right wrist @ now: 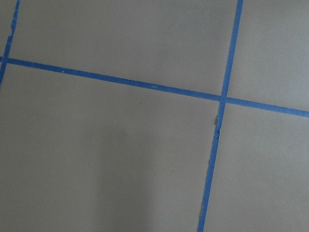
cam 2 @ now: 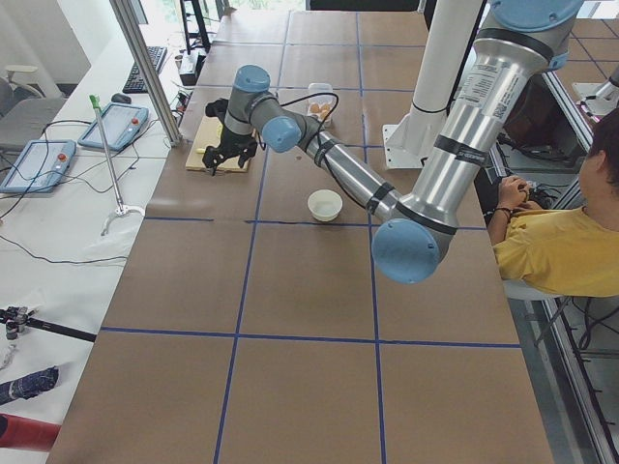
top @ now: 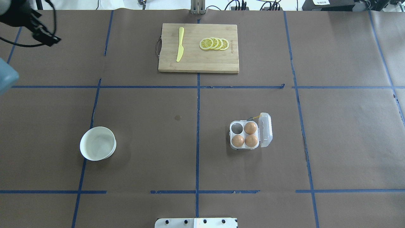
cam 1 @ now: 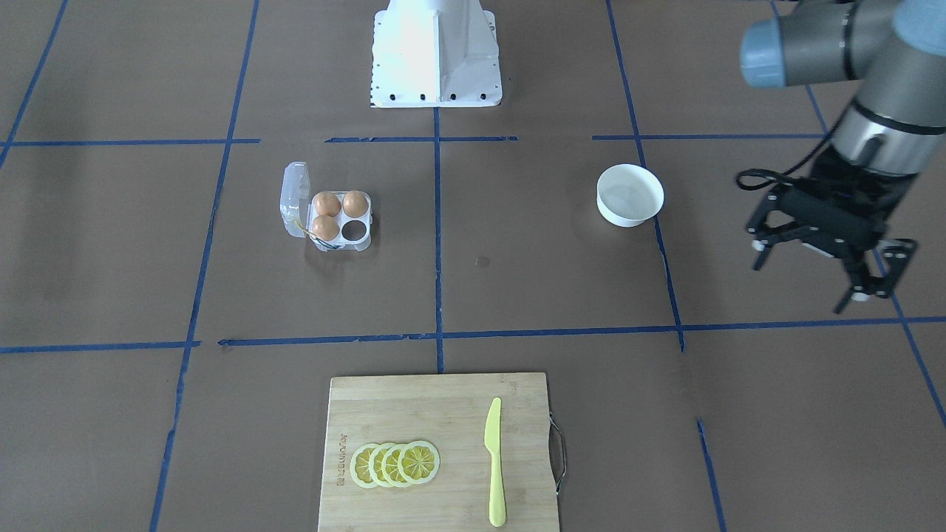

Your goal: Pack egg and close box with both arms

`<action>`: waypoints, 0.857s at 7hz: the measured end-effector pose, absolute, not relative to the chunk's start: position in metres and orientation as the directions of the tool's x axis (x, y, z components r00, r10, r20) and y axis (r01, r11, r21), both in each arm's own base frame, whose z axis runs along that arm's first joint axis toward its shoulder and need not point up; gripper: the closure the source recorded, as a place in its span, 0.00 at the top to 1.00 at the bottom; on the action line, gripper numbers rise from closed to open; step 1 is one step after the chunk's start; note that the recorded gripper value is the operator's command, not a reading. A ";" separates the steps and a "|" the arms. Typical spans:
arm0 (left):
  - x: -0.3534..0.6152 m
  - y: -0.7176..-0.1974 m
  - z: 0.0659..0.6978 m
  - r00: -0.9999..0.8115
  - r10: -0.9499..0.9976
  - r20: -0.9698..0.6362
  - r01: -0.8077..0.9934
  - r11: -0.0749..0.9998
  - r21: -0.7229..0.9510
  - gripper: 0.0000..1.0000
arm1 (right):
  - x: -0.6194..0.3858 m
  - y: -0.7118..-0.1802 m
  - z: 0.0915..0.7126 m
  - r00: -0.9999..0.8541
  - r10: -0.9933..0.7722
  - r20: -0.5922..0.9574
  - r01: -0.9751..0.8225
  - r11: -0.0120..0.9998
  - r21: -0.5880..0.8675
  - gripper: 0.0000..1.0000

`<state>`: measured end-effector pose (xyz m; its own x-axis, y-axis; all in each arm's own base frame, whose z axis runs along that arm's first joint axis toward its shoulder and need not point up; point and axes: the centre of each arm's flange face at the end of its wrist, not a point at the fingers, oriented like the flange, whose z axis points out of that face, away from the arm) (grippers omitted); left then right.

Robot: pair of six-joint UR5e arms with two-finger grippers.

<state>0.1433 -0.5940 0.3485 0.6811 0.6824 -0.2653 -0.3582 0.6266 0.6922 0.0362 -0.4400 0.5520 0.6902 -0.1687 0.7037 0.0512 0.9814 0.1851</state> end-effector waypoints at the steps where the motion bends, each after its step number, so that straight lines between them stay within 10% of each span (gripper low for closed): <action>1: 0.081 -0.599 0.406 0.722 0.608 -0.331 -0.320 0.717 0.619 1.00 | 0.036 -0.441 0.549 0.688 -0.155 0.709 0.038 0.983 0.178 1.00; 6: -0.034 -0.552 0.605 0.772 0.310 -0.555 -0.210 0.948 0.238 1.00 | 0.029 -0.442 0.537 0.633 -0.152 0.759 0.021 0.984 0.179 0.91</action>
<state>-0.0341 -0.5521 0.6048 0.7722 0.3101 -0.5545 -0.2098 0.9483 0.2382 0.0286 -0.4417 0.5367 0.6327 -0.1516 0.7594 0.0214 0.9837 0.1785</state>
